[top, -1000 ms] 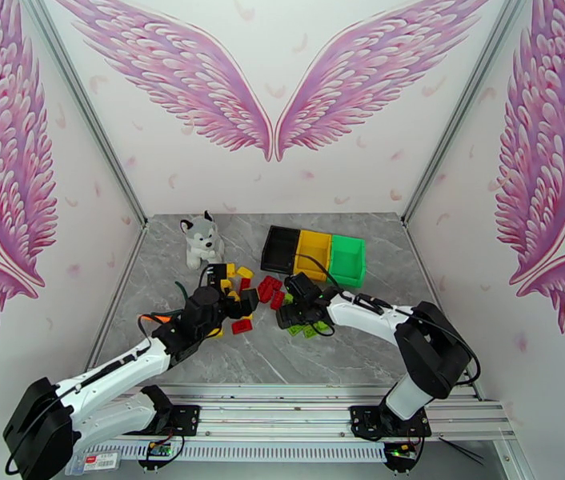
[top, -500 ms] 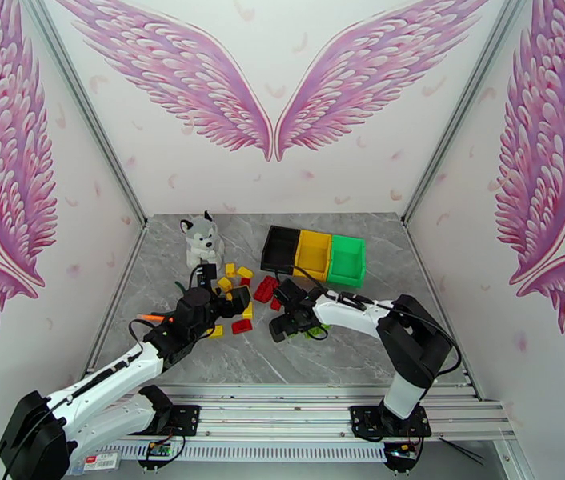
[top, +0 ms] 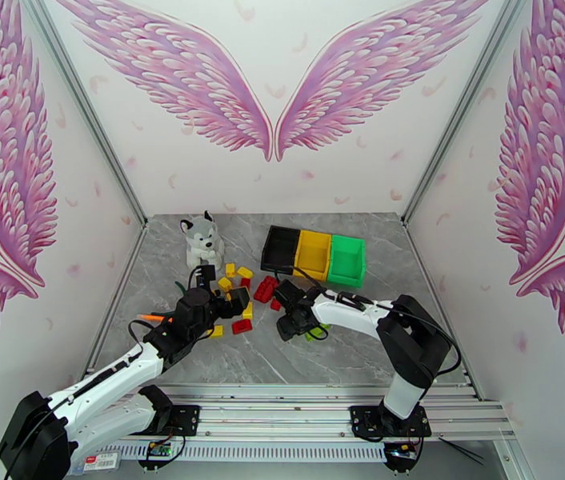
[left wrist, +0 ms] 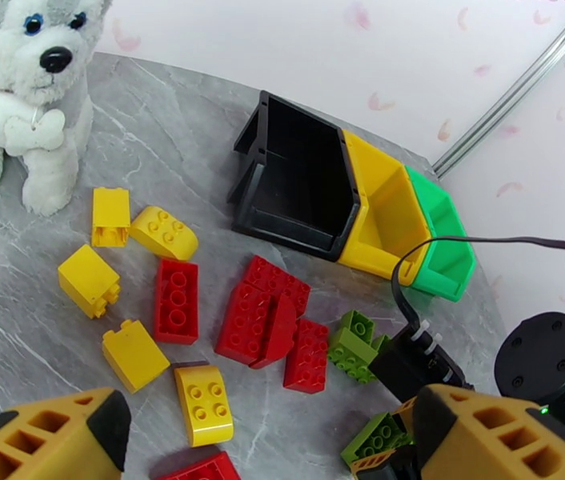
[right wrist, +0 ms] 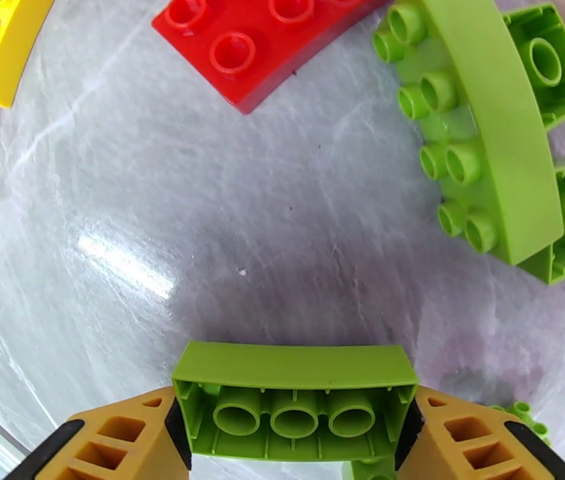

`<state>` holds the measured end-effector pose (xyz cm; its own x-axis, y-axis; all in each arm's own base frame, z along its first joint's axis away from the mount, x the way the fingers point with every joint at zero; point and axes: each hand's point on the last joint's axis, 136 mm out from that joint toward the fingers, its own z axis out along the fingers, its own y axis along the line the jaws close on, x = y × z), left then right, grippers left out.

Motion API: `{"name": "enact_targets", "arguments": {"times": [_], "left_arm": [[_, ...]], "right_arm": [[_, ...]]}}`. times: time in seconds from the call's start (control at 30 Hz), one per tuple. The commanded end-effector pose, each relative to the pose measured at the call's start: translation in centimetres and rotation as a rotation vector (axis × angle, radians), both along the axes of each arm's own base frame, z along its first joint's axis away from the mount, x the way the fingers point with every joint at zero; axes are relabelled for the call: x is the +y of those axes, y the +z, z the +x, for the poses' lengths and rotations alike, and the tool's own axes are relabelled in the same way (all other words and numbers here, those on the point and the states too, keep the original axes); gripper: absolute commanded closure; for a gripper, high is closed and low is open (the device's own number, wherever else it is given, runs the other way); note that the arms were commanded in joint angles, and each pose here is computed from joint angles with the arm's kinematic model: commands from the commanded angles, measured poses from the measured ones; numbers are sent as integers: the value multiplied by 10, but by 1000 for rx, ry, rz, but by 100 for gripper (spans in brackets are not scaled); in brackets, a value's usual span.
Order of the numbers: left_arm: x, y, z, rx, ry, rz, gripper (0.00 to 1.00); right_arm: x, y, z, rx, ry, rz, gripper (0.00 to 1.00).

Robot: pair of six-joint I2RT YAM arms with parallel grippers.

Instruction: Sort the legos into containers by color

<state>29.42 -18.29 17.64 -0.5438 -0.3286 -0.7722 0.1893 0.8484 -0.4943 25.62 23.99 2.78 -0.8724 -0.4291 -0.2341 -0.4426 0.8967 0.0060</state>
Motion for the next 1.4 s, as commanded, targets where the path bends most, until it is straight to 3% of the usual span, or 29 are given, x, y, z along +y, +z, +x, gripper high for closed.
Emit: {"name": "enact_targets", "arguments": {"times": [0.0,0.2,0.53,0.63,1.03,1.13,1.3,1.37], "left_arm": [[0,-5,-1,13,-7,-11,1],[-9,-13,1,31,-39,-13,1],[-34,-26,2,63,-108,-4,1],[-44,-31,2,76,-137,4,1],[-61,-35,-2,84,-191,23,1],[-59,-31,-3,72,-187,26,1],[-58,-29,-3,67,-184,29,1],[-58,-29,-3,68,-185,29,1]], "right_arm": [[-1,5,5,-24,-15,-15,42],[-13,28,20,-117,-84,31,49],[-84,118,80,-471,-375,110,50],[-101,132,100,-509,-461,109,52],[-179,134,167,-578,-735,86,51],[-184,129,179,-543,-743,71,44],[-189,122,188,-499,-753,35,18],[-189,123,186,-498,-759,40,12]]}}
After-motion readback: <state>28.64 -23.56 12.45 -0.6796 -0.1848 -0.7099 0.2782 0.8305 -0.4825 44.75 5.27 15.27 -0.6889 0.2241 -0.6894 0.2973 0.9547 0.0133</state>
